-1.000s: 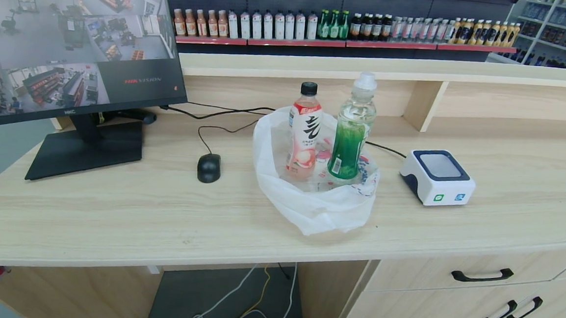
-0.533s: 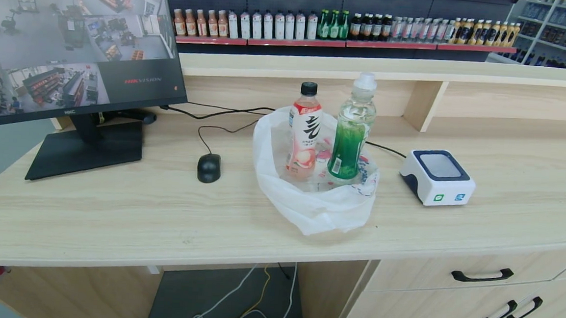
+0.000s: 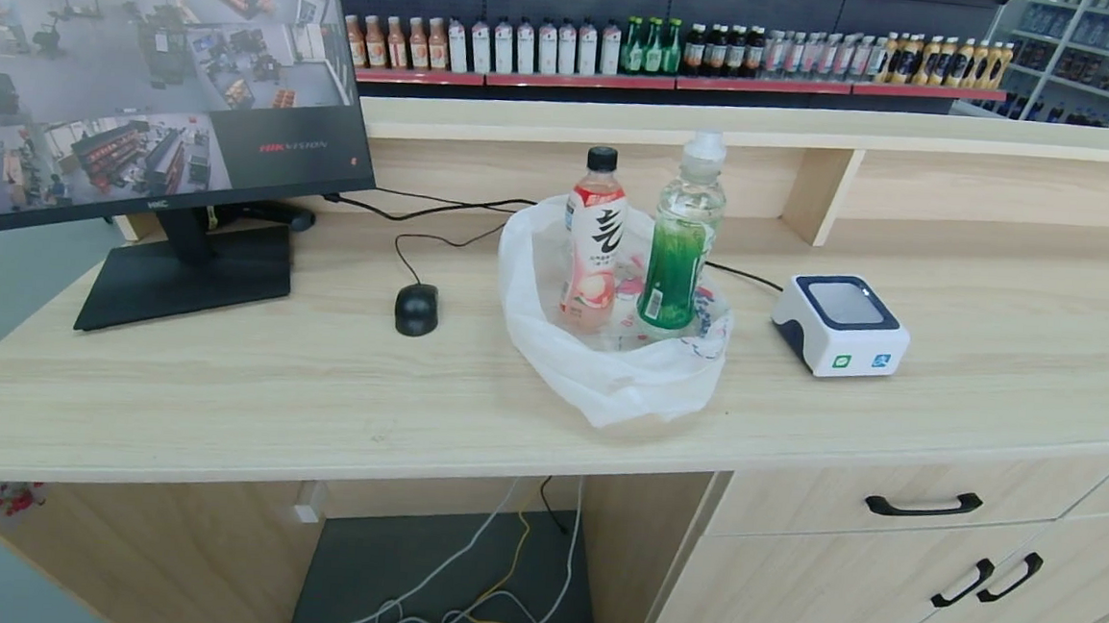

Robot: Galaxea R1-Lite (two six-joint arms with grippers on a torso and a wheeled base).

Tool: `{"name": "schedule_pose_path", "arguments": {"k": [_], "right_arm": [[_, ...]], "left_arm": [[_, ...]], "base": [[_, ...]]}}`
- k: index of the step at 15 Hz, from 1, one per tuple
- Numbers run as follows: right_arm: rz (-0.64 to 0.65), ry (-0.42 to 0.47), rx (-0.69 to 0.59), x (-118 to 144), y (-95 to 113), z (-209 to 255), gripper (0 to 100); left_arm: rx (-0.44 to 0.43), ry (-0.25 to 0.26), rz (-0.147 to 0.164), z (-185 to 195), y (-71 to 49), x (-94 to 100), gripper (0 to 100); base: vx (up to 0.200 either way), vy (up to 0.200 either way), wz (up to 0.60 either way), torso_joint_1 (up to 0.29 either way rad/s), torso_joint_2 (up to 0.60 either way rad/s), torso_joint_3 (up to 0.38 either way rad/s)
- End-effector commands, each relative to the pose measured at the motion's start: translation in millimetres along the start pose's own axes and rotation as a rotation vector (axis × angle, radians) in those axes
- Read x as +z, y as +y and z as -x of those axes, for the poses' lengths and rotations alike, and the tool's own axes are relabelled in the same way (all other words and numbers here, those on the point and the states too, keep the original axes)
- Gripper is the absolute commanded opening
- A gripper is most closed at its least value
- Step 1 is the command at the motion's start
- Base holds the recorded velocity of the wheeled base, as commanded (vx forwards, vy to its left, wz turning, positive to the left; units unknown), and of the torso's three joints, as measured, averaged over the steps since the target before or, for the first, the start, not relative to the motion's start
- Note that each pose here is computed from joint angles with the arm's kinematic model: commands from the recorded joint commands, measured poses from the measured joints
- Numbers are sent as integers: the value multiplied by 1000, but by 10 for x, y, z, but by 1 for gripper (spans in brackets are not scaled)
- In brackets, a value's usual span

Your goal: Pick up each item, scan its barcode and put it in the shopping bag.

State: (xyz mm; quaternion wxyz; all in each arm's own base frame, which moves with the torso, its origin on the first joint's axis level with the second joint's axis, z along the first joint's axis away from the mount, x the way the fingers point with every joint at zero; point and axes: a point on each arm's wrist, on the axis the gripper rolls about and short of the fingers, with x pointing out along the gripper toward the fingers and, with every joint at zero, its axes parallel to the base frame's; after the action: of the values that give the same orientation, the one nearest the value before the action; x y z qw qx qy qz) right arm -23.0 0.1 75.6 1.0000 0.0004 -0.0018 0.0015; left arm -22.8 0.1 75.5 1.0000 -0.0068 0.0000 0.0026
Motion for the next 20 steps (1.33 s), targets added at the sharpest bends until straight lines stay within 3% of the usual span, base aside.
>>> {"name": "schedule_pose_path", "arguments": {"k": [1, 20], "right_arm": [[1, 2, 0, 1, 0, -2, 100], [1, 2, 0, 1, 0, -2, 100]], "left_arm": [[1, 0, -1, 0, 0, 0, 100], [1, 0, 2, 0, 0, 0, 100]], "base": [[0, -200, 0, 2, 2, 2], [0, -200, 0, 3, 5, 1]]}}
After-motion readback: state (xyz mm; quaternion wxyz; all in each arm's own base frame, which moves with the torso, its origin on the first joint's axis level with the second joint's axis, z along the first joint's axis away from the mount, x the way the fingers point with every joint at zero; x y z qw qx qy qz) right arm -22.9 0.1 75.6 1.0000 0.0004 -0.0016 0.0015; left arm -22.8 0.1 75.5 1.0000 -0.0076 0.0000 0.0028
